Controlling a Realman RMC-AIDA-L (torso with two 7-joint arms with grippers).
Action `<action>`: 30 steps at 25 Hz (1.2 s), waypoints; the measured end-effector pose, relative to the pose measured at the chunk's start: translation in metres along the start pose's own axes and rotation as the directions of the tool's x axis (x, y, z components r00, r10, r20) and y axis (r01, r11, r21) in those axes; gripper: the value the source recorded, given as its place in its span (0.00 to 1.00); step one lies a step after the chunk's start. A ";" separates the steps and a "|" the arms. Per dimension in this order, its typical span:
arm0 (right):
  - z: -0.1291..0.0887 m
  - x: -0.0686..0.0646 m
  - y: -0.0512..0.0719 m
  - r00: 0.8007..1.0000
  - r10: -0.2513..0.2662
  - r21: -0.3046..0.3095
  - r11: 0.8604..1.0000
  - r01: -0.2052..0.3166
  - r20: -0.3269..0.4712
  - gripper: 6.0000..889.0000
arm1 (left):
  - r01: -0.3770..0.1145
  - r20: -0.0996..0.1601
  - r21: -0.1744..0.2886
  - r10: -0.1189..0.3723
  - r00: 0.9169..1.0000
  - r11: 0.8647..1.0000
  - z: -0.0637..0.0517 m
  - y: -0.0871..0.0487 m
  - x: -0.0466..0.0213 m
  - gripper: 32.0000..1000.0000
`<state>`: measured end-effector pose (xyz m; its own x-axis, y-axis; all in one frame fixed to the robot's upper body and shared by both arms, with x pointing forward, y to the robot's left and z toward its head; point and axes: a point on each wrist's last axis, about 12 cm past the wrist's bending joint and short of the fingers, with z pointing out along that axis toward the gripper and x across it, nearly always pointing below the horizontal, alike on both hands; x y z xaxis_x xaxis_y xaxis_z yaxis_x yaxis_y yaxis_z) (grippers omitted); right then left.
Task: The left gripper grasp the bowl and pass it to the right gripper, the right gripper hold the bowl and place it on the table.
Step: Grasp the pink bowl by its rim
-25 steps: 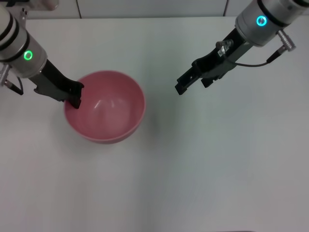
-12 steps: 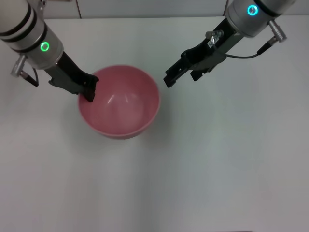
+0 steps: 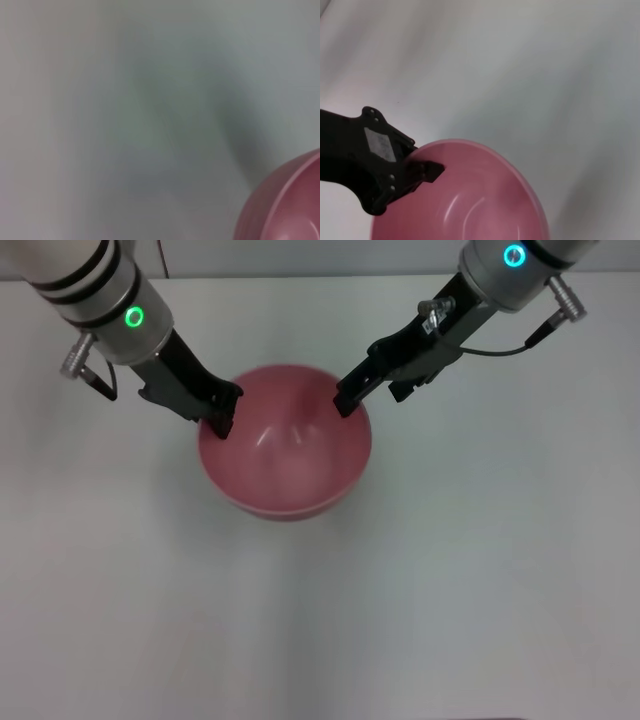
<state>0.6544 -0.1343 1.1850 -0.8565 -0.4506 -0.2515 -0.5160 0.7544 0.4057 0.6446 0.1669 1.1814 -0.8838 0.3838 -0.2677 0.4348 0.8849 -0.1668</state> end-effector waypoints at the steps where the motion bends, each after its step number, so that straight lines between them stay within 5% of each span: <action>1: 0.000 0.000 0.000 1.000 0.000 0.001 1.000 0.000 0.000 0.95 | -0.006 0.000 -0.002 0.006 1.000 1.000 -0.001 -0.002 -0.0016 0.01; 30: 0.020 -0.006 0.010 0.995 -0.099 0.073 0.992 0.098 0.005 0.90 | -0.024 0.011 0.006 0.024 1.000 1.000 -0.004 -0.010 -0.0079 0.01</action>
<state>0.6541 -0.1143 1.1732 -0.8012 -0.5209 -0.2945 -0.5959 0.7393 0.3137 0.6467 0.1563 1.1887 -0.8709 0.4022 -0.2822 0.4573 0.8737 -0.1658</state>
